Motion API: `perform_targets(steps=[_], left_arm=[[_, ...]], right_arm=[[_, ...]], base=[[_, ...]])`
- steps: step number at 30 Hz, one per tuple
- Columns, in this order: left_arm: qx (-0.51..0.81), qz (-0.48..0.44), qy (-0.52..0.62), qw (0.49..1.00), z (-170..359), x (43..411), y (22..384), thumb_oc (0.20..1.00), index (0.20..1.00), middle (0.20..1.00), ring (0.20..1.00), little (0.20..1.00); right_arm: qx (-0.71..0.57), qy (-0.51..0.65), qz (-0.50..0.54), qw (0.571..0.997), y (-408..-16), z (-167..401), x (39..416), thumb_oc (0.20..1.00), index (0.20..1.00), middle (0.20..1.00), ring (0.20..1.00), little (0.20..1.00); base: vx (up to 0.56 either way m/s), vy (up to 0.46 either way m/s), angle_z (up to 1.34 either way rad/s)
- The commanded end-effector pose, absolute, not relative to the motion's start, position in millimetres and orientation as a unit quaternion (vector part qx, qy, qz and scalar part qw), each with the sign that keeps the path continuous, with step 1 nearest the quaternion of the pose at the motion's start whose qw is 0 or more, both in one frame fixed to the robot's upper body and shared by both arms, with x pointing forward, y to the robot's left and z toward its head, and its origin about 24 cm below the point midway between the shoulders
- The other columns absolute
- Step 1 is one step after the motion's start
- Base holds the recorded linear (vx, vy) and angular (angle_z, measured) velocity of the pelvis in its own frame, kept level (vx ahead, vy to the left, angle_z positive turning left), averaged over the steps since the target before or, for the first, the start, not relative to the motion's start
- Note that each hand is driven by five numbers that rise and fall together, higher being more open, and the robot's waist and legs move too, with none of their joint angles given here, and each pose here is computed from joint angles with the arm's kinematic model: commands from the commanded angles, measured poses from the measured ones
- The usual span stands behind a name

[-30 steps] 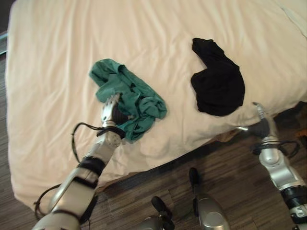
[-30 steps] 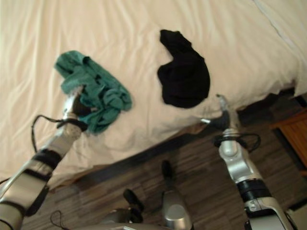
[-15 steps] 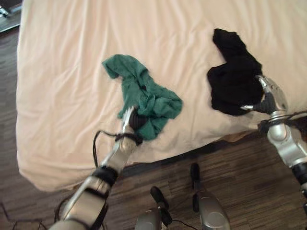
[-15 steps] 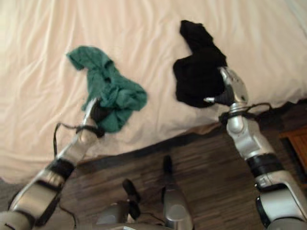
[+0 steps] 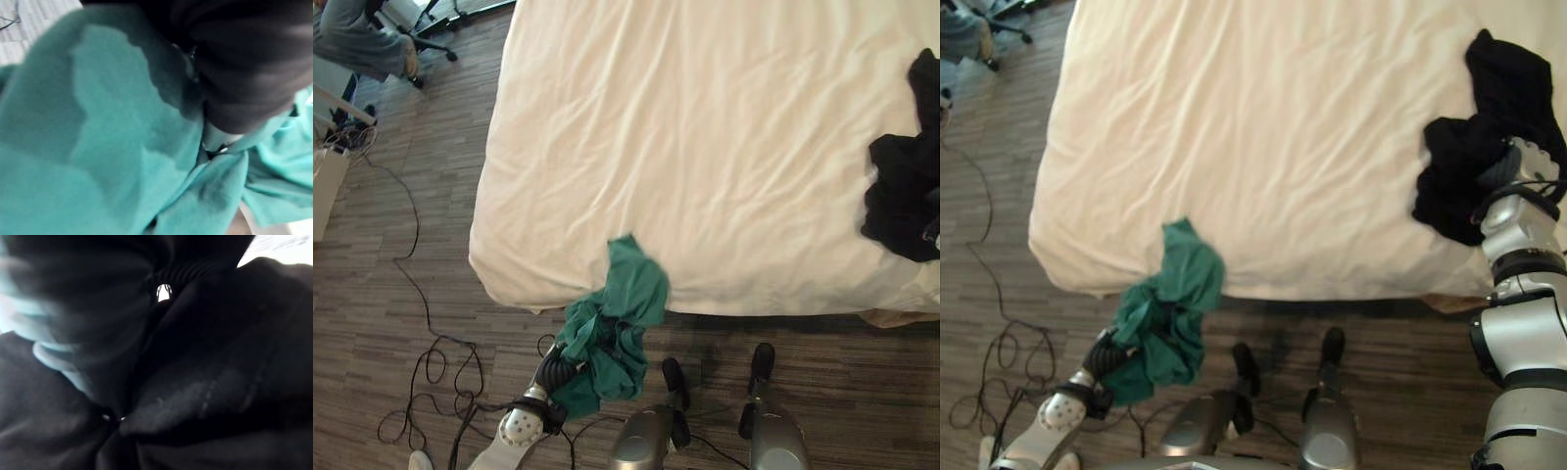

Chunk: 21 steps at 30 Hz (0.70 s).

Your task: Tidy up the quilt and then pick up the clothes from the bed and put them into the laundry hamper.

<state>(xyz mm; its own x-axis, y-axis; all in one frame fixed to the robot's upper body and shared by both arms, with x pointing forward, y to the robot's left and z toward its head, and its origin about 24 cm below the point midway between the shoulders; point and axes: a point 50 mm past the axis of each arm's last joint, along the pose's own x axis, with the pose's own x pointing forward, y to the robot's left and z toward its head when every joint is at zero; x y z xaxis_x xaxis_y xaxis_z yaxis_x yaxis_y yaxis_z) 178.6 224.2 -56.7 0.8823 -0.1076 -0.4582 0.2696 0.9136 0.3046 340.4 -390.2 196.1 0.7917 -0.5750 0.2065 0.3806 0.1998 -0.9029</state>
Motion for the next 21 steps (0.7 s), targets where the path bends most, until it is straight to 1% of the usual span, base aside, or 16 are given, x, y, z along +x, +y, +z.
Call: perform_targets(steps=[1,2,3,4,5,7,9,10,11,12,15,17,18,20,21], left_arm=[[0.217,-0.126,0.141,0.958,-31.4,207.8,211.2,0.200,0.200,0.200,0.200,0.200],[0.216,-0.123,0.142,0.958,-30.7,206.9,212.5,0.200,0.200,0.200,0.200,0.200],[0.210,-0.113,0.148,0.960,-32.2,207.7,214.5,0.200,0.200,0.200,0.200,0.200],[0.211,-0.114,0.148,0.959,-32.4,207.4,214.4,0.200,0.200,0.200,0.200,0.200],[0.195,-0.095,0.171,0.961,-40.3,203.6,219.3,0.200,0.200,0.200,0.200,0.200],[0.191,-0.063,0.221,0.954,-58.7,192.8,228.9,0.200,0.200,0.200,0.200,0.200],[0.202,-0.043,0.275,0.939,-78.2,179.9,237.2,0.200,0.200,0.200,0.200,0.200],[0.209,-0.039,0.299,0.930,-86.2,174.3,240.9,0.200,0.200,0.200,0.200,0.200],[0.209,-0.039,0.299,0.930,-86.2,174.4,240.9,0.200,0.200,0.200,0.200,0.200],[0.239,-0.025,0.341,0.909,-100.6,164.6,248.4,0.200,0.200,0.200,0.200,0.200],[0.264,-0.018,0.372,0.890,-109.6,159.1,256.3,0.200,0.200,0.200,0.200,0.200],[0.266,-0.007,0.393,0.880,-113.9,156.8,262.2,0.200,0.200,0.200,0.200,0.200],[0.266,-0.007,0.393,0.880,-113.9,156.8,262.2,0.200,0.200,0.200,0.200,0.200],[0.244,0.032,0.421,0.873,-120.7,148.4,270.1,0.200,0.200,0.200,0.200,0.200],[0.244,0.032,0.420,0.873,-120.6,148.6,270.1,0.200,0.200,0.200,0.200,0.200]], right_arm=[[-0.527,0.156,-0.202,0.811,-365.2,122.4,339.7,0.200,0.200,0.200,0.200,0.200],[-0.503,0.177,-0.180,0.827,-362.0,83.4,319.9,0.200,0.200,0.200,0.200,0.200],[-0.488,0.177,-0.163,0.839,-355.1,65.9,309.5,0.200,0.200,0.200,0.200,0.200],[-0.487,0.178,-0.163,0.839,-355.7,64.8,308.1,0.200,0.200,0.200,0.200,0.200],[-0.439,0.176,-0.129,0.872,-340.2,33.2,277.9,0.200,0.200,0.200,0.200,0.200],[-0.380,0.198,-0.090,0.899,-321.4,-0.6,241.6,0.200,0.200,0.200,0.200,0.200],[-0.330,0.242,-0.036,0.912,-298.1,-36.0,209.6,0.200,0.200,0.200,0.200,0.200],[-0.310,0.269,-0.014,0.912,-287.5,-52.3,196.3,0.200,0.200,0.200,0.200,0.200],[-0.310,0.269,-0.014,0.912,-287.5,-52.3,196.3,0.200,0.200,0.200,0.200,0.200],[-0.279,0.318,0.015,0.906,-271.0,-78.1,175.8,0.200,0.200,0.200,0.200,0.200],[-0.250,0.357,0.056,0.898,-251.3,-98.1,164.0,0.200,0.200,0.200,0.200,0.200],[-0.237,0.400,0.071,0.883,-245.2,-114.2,151.9,0.200,0.200,0.200,0.200,0.200],[-0.237,0.400,0.071,0.883,-245.2,-114.2,151.9,0.200,0.200,0.200,0.200,0.200],[-0.245,0.414,0.095,0.872,-232.1,-121.7,161.4,0.200,0.200,0.200,0.200,0.200],[-0.245,0.413,0.095,0.872,-232.1,-121.6,161.6,0.200,0.200,0.200,0.200,0.200]], base=[[0.02,0.111,0.27],[0.02,0.111,0.14],[0.01,0.088,0.12],[0.02,0.083,0.06],[0.02,0.100,-0.03],[0.03,0.124,0.05],[0.02,0.106,-0.01],[0.00,0.060,-0.12],[-0.03,0.103,-0.06],[-0.07,0.083,0.00],[-0.08,-0.016,0.18],[0.00,-0.040,0.82],[0.03,-0.087,1.39],[0.01,-0.138,1.08],[-0.05,-0.165,1.27]])
